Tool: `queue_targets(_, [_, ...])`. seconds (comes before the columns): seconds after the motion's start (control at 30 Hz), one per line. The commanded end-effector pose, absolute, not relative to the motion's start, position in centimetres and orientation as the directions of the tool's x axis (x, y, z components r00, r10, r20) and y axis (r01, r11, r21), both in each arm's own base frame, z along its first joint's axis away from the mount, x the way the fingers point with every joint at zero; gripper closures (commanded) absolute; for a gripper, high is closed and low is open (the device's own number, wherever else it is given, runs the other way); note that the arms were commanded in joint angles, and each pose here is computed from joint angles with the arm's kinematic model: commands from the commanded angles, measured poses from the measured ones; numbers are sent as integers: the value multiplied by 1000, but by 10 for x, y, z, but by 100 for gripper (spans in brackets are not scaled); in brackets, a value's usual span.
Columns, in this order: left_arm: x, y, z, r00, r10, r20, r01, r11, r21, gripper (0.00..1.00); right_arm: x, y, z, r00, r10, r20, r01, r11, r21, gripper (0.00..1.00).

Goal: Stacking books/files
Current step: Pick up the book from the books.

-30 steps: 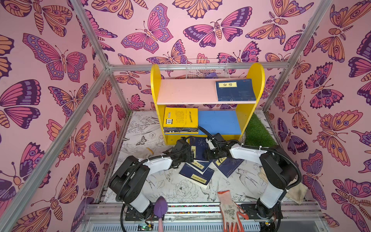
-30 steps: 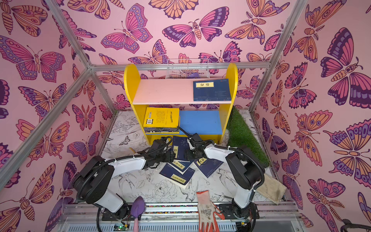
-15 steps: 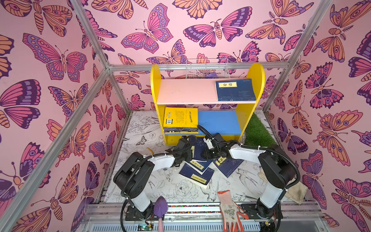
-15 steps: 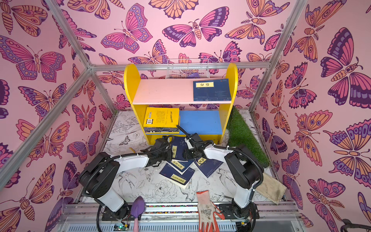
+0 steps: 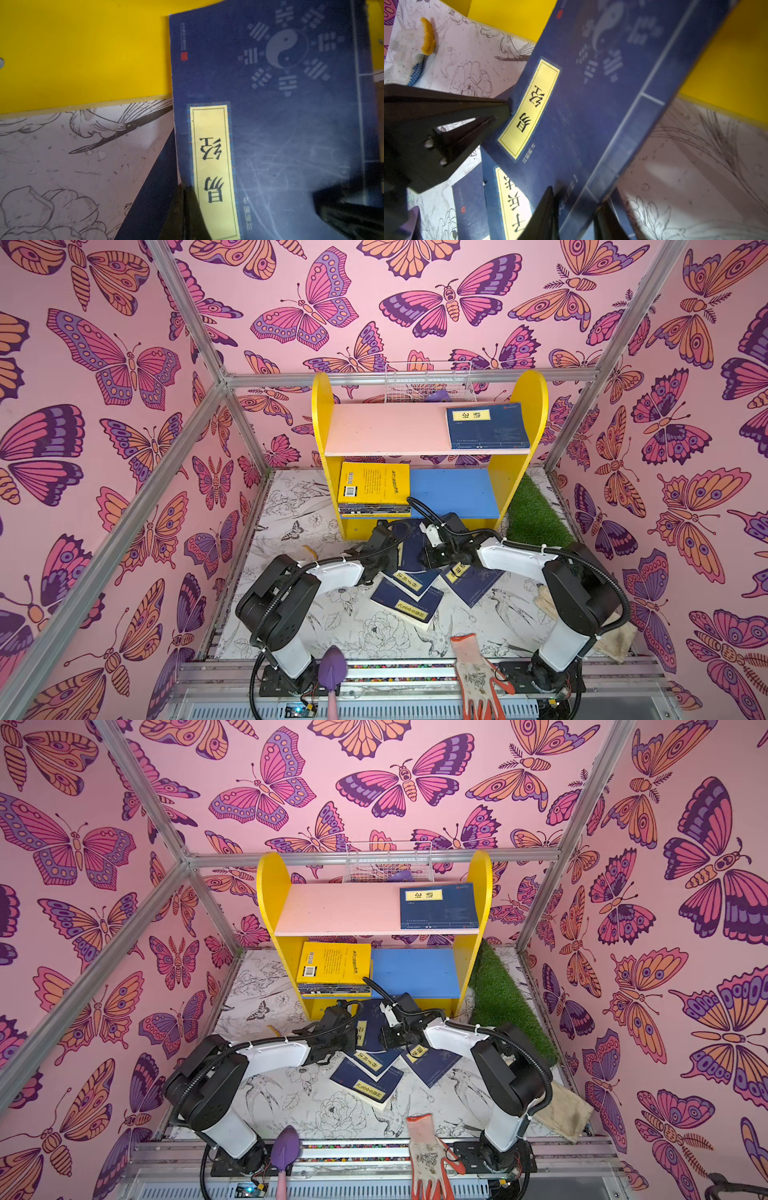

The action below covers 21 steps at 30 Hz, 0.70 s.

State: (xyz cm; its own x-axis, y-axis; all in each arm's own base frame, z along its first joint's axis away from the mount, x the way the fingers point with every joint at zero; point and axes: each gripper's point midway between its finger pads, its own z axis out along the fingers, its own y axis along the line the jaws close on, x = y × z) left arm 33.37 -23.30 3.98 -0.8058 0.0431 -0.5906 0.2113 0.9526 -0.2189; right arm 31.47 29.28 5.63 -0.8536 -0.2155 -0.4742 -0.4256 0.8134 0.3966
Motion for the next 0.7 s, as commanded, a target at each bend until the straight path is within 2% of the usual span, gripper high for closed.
queue_targets(0.0, [293,-257,12,-867,165,-470,318,910,-267,100,314,342,89,-792,-237,-563,-551,673,493,83])
queue_targets(0.1, [293,-257,14,-865,166,-473,320,909,-267,100,310,337,90,-791,-246,-560,-552,680,482,100])
queue_targets(0.2, [292,-256,22,-859,151,-489,316,908,-274,98,296,327,93,-785,-290,-548,-573,676,463,100])
queue_targets(0.23, [293,-255,26,-854,144,-500,315,908,-277,87,290,321,93,-783,-313,-537,-580,679,450,100])
queue_targets(0.37, [296,-249,57,-813,100,-574,313,906,-285,64,262,287,102,-774,-390,-499,-600,705,378,100])
queue_targets(0.47, [301,-239,87,-763,34,-646,284,915,-287,43,237,261,98,-823,-399,-405,-549,744,382,100])
queue_targets(0.57, [306,-222,113,-705,-33,-709,232,934,-274,32,212,241,95,-860,-387,-334,-499,773,390,100])
queue_targets(0.67, [310,-196,131,-649,-131,-749,114,957,-266,29,192,235,116,-839,-385,-386,-529,746,406,100])
